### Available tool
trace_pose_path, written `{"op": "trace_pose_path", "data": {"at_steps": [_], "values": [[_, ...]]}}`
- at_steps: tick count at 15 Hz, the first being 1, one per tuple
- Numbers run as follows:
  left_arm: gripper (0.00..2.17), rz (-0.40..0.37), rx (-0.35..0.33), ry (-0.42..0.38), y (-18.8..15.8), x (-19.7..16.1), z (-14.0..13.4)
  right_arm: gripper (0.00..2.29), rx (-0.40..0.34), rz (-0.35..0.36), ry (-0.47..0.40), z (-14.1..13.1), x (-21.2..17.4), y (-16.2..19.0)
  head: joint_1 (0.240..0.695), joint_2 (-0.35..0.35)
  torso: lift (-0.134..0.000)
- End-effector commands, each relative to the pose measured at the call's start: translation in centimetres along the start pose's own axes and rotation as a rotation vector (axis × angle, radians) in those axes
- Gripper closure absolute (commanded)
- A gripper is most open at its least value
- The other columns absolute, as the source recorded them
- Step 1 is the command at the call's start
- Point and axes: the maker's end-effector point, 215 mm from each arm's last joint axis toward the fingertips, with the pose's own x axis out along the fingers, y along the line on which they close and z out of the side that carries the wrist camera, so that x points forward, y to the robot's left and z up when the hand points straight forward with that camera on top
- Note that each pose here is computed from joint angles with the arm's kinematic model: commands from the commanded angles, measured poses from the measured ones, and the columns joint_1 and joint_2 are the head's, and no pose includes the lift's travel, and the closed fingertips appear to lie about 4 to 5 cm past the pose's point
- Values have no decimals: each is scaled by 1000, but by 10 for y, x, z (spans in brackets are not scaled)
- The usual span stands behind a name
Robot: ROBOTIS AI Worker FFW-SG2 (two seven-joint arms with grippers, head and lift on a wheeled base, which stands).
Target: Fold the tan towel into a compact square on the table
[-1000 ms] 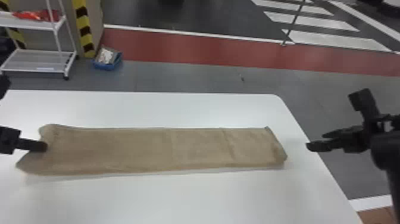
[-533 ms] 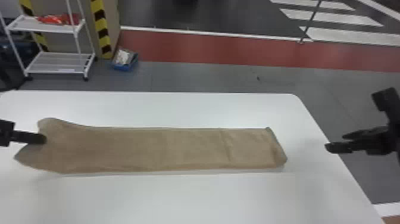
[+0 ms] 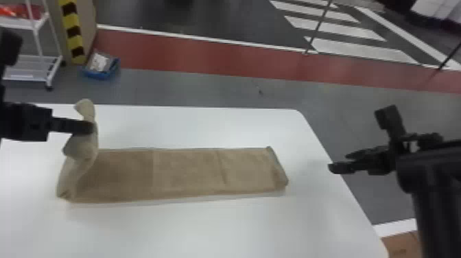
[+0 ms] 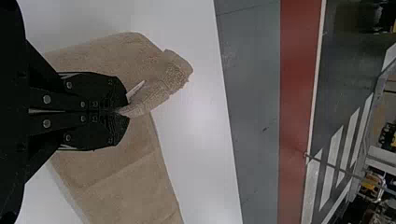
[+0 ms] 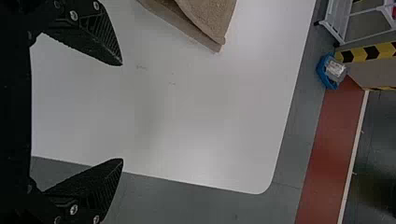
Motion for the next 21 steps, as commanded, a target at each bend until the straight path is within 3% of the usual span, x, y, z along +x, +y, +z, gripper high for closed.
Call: {"op": "trace_pose_path", "data": {"at_steps": [1,6,8,14,18,19,20,21], "values": [[2142,-68,42,-10,-56,18,16,167,0,-4,-3,-1,-2,-3,695,-339,-124],[2145,-127,123,35,-136,52,0,164,-1,-9,-7,0,-6,-8,695,-350,-124],[2145,-123,152,80,-148,66,-15,164,-1,-9,-7,0,-6,-8,695,-350,-124],[2145,-35,216,239,-146,110,-56,167,5,0,3,-7,-2,-2,695,-350,-124],[2138,-17,239,230,-152,113,-49,164,3,2,4,-7,-2,-1,695,-350,-124],[1453,21,265,231,-150,114,-50,164,4,2,5,-7,-2,-1,695,-350,-124],[259,22,275,234,-152,115,-52,164,5,6,5,-7,0,2,695,-350,-124],[-2,15,283,236,-157,115,-55,164,2,9,4,-5,1,4,695,-350,-124]]}}
